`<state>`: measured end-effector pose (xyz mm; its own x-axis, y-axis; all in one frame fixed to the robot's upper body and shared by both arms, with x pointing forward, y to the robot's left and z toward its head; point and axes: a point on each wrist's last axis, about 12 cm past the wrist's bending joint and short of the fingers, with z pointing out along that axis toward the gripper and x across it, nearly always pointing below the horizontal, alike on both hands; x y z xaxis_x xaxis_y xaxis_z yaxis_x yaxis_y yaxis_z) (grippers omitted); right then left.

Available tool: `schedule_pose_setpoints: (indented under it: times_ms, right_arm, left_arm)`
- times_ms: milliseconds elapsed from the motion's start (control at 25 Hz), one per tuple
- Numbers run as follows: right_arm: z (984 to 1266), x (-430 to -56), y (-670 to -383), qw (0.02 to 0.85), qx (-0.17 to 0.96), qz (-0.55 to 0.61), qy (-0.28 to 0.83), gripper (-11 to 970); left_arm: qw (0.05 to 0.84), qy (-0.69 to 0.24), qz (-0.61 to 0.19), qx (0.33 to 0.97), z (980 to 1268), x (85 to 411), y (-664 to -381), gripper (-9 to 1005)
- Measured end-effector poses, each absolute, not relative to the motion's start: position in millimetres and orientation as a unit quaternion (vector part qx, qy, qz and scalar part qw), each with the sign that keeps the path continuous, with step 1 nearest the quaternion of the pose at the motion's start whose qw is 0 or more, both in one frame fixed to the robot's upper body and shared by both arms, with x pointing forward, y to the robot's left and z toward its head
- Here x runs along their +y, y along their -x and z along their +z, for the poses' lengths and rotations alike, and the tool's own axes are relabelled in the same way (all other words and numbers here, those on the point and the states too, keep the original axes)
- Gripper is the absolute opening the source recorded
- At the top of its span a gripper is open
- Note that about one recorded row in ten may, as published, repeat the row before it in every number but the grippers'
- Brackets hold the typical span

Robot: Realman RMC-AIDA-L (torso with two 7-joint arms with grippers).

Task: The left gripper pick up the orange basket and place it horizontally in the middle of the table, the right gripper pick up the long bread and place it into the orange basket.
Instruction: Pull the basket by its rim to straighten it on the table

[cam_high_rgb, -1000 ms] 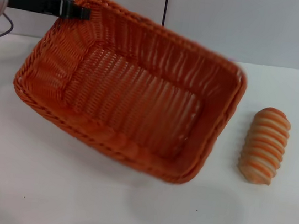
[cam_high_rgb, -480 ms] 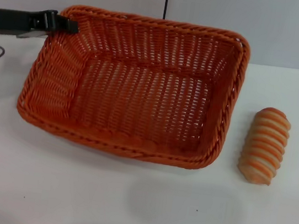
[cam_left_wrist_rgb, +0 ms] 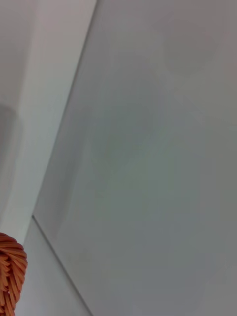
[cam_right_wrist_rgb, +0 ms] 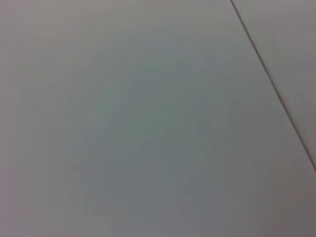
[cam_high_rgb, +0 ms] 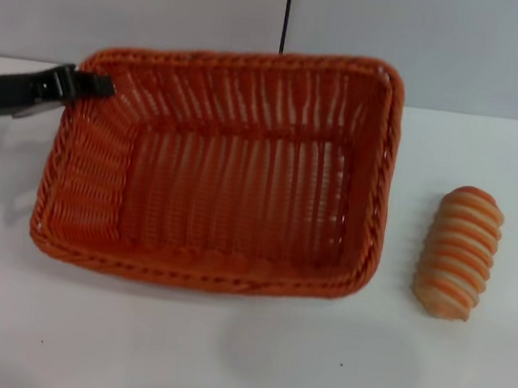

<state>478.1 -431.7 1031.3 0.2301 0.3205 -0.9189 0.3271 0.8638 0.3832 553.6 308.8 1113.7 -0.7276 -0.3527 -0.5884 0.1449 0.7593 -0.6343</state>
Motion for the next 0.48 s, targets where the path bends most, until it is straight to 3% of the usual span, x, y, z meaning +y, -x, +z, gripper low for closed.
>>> schedule_pose_setpoints:
  times_ms: [480]
  right_arm:
    - [1031.3,-429.2,-482.3,0.736,0.630,0.004,-0.247,529]
  left_arm:
    - [0.356,0.015,-0.336,0.872,1098.8,295.1,-548.3,262]
